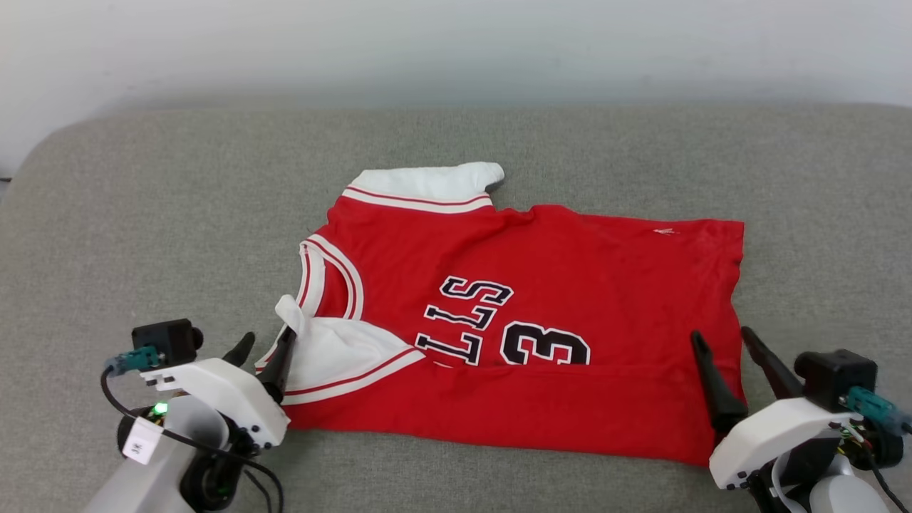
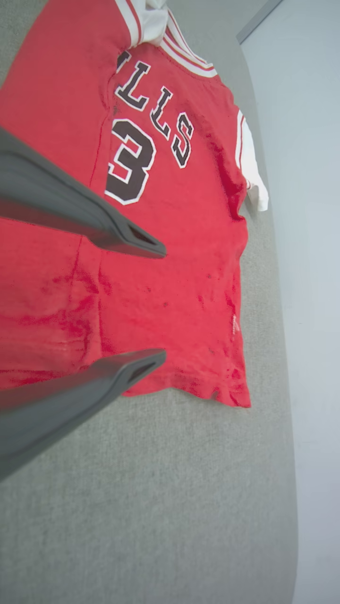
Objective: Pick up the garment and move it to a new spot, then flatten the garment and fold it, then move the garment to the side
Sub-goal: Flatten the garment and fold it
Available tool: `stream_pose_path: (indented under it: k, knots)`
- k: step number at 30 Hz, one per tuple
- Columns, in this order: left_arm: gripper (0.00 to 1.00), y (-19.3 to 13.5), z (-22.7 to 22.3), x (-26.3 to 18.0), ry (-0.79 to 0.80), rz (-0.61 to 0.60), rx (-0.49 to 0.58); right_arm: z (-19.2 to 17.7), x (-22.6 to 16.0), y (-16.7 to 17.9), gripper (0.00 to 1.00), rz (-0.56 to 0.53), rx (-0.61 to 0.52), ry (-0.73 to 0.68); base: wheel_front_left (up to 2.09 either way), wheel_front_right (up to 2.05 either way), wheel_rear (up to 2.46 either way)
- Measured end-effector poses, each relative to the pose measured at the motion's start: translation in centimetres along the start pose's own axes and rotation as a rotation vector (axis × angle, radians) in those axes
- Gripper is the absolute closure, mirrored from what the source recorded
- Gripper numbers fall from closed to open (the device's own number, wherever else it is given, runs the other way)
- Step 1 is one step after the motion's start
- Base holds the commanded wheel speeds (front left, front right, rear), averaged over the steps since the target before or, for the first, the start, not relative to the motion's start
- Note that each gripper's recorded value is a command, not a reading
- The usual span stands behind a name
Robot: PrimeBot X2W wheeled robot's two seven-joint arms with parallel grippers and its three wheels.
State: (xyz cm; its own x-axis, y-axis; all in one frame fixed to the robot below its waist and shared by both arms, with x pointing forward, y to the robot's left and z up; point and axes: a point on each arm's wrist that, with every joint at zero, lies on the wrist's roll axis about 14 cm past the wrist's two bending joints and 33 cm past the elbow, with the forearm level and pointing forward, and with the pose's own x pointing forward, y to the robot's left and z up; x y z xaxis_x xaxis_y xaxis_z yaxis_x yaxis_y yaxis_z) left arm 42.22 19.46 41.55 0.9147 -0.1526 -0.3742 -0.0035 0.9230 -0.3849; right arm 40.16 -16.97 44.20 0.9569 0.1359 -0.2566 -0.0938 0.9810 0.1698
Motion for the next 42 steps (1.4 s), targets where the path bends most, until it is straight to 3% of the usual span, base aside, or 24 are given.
stream_pose_path:
  k: [11, 19, 30, 31, 32, 33, 34, 38, 42]
  knots:
    - [0.00, 0.3, 2.1, -2.0, 0.160, -0.043, 0.086, 2.3, -2.3, -0.1, 0.00, -0.033, 0.000, -0.120, 0.00, 0.00, 0.00]
    - [0.00, 1.3, -1.0, -3.5, 0.469, -0.014, 0.086, 1.7, -2.4, -0.5, 0.00, -0.049, 0.001, -0.099, 0.00, 0.00, 0.00]
    - [0.00, 1.9, -5.9, -2.5, 0.693, 0.012, 0.005, -0.3, -1.6, -1.8, 0.00, -0.088, 0.034, -0.034, 0.00, 0.00, 0.00]
    - [0.23, 1.9, -6.2, -2.4, 0.702, 0.011, 0.003, -0.5, -1.6, -1.9, 0.00, -0.093, 0.040, -0.025, 0.00, 0.00, 0.00]
    - [0.59, 1.9, -6.3, -2.4, 0.709, 0.010, -0.004, -0.5, -1.6, -2.1, 0.00, -0.100, 0.052, -0.024, 0.00, 0.00, 0.00]
    - [0.85, 1.8, -6.4, -2.3, 0.711, 0.006, -0.010, -0.5, -1.7, -2.4, 0.00, -0.108, 0.064, -0.022, 0.00, 0.00, 0.00]
    - [1.00, 1.8, -6.5, -2.3, 0.712, 0.004, -0.022, -0.4, -1.8, -2.7, 0.00, -0.116, 0.071, -0.023, 0.00, 0.00, 0.00]
    - [1.00, 1.3, -6.5, -2.3, 0.686, -0.015, -0.047, 0.0, -2.1, -3.6, 0.00, -0.139, 0.092, -0.010, 0.00, 0.00, 0.00]
    - [1.00, 0.8, -6.0, -2.6, 0.631, -0.033, -0.037, -1.7, -3.0, -5.4, 0.00, -0.156, 0.078, 0.157, 0.00, 0.00, 0.00]
